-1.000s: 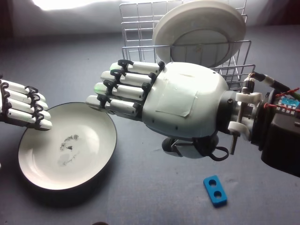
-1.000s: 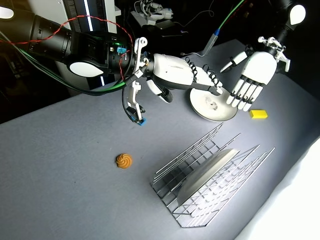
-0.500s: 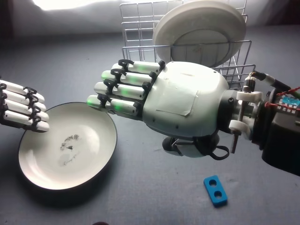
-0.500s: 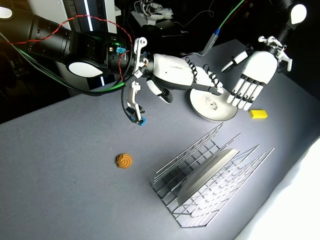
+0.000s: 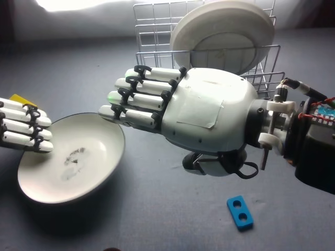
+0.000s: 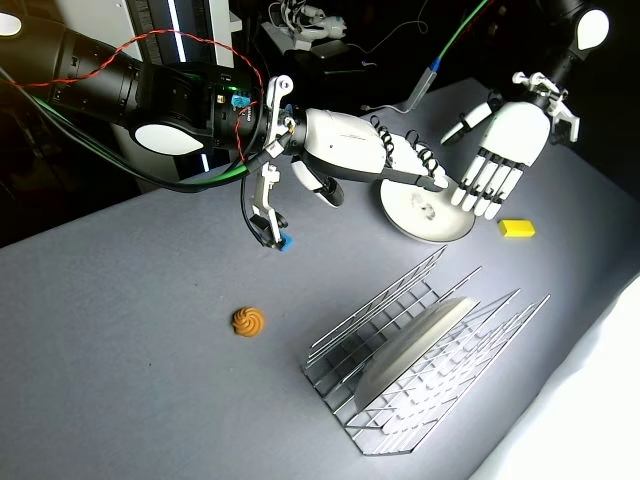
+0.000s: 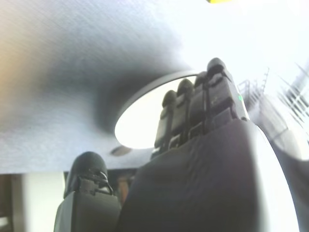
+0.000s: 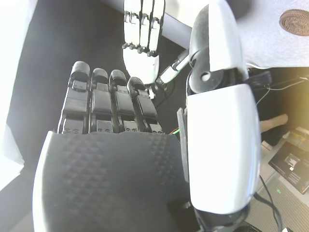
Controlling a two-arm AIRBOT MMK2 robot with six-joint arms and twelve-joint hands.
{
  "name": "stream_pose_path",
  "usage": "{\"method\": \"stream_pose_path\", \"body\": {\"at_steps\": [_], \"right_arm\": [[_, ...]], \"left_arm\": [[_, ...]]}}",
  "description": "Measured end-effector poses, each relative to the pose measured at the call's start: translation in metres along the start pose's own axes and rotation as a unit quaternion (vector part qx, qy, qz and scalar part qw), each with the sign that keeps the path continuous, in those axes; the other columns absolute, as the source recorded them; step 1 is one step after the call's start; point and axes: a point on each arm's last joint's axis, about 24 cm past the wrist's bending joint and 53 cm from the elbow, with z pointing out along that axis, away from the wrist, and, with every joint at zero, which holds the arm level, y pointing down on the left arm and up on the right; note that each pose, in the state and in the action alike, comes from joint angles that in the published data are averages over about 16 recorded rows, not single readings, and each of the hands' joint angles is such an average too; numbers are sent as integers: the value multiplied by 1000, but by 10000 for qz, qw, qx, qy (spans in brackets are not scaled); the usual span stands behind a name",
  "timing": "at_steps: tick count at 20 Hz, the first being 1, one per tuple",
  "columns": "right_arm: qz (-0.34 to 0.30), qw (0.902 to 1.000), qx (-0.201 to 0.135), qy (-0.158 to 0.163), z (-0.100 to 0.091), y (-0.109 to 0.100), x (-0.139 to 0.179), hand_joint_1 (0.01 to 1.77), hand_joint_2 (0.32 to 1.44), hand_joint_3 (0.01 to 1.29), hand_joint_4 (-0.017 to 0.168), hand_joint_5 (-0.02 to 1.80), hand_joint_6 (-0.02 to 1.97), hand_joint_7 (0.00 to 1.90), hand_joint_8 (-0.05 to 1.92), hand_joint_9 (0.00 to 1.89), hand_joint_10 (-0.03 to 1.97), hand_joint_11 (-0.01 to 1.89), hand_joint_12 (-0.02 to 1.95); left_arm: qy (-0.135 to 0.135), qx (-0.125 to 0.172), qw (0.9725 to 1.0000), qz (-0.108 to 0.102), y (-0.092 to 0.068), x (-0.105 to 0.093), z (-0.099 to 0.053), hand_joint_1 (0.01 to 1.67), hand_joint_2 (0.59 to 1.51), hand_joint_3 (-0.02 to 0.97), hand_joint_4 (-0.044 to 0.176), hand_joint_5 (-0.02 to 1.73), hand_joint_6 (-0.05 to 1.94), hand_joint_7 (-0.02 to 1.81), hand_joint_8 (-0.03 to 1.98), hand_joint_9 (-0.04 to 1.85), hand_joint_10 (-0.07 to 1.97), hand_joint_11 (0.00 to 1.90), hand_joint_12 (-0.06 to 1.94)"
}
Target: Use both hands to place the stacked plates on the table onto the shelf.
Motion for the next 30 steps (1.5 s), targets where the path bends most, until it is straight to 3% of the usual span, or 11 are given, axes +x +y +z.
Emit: {"method": "stream_pose_path", "body": {"at_steps": [6,12,30], "right_arm": [[7,10000,-15,-4,2,1,0,1189,950,13,4,22,15,20,19,16,5,15,174],[51,9999,-95,-45,16,5,1,1197,953,13,4,25,14,20,19,17,5,14,217],[177,9995,-267,-55,99,13,34,1142,962,14,3,57,15,26,19,26,5,14,342]], "left_arm": [[112,-86,9997,-217,3,15,3,23,1122,12,-3,49,0,48,-7,2,-28,13,50],[151,-98,9992,-347,3,20,5,23,1121,12,-4,37,-6,36,-11,-4,-29,12,49],[153,-74,9991,-378,2,21,6,22,1120,13,-3,45,-7,36,-11,-7,-29,13,25]]}}
